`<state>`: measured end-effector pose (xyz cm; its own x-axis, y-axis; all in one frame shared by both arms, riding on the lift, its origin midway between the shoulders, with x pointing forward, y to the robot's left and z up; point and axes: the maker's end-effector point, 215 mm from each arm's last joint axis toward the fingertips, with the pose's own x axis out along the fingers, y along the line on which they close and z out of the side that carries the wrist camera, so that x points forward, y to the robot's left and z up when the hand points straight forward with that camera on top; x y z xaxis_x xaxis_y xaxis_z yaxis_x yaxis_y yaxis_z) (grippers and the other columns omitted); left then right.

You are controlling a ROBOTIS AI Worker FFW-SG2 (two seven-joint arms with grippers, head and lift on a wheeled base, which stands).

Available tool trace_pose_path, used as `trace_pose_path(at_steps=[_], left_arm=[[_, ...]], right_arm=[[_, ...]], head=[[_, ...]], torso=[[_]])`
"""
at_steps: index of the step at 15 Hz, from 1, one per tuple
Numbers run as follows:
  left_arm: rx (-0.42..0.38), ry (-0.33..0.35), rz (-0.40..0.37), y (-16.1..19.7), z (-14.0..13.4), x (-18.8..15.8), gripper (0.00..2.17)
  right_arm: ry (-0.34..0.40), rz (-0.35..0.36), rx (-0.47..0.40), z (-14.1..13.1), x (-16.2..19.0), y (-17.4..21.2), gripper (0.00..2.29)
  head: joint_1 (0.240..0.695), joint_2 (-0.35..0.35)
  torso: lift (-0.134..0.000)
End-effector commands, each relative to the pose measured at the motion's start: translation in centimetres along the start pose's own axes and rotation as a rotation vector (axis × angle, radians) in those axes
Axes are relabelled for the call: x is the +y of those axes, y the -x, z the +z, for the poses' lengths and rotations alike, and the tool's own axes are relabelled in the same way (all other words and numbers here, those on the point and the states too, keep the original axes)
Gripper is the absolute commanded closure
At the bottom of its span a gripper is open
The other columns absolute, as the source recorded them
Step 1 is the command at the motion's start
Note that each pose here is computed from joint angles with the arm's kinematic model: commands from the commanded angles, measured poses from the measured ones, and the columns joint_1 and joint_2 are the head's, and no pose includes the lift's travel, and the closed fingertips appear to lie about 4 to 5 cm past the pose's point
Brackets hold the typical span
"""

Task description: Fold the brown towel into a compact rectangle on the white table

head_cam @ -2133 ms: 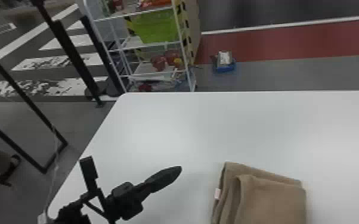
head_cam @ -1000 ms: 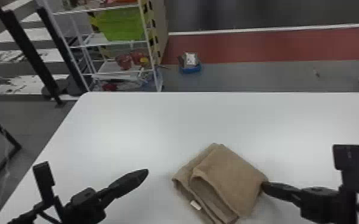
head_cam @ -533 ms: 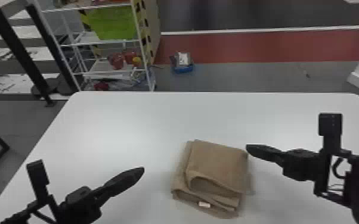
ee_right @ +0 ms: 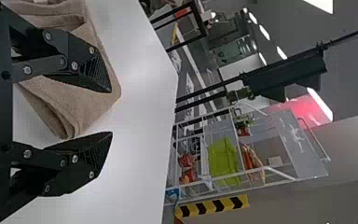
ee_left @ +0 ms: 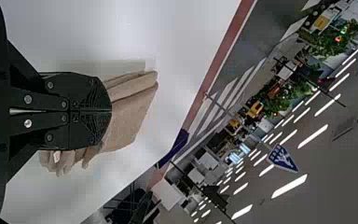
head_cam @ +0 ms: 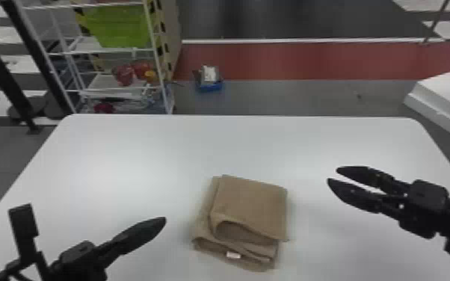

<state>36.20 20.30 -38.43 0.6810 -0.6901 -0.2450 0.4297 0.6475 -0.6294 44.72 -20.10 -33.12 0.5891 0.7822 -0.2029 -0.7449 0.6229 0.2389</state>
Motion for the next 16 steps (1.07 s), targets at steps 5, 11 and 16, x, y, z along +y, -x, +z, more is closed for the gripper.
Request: trace_pose_path(at_steps=[5, 11, 16], left_arm=[[0.042, 0.002, 0.017, -0.6, -1.3, -0.4, 1.36], [0.106, 0.033, 0.045, -0.3, -3.1, -0.1, 1.36], [0.112, 0.033, 0.053, 1.0, -3.0, -0.3, 1.36]], right_arm=[[0.467, 0.059, 0.165, 2.2, 7.6, 0.4, 0.17], [0.445, 0.075, 0.4, 0.9, 15.4, -5.2, 0.28], [0.545, 0.1, 0.53, -1.9, 16.9, -9.4, 0.28]], head=[[0.695, -0.007], [0.695, 0.139], [0.695, 0.227]], torso=[[-0.123], [-0.123], [-0.123]])
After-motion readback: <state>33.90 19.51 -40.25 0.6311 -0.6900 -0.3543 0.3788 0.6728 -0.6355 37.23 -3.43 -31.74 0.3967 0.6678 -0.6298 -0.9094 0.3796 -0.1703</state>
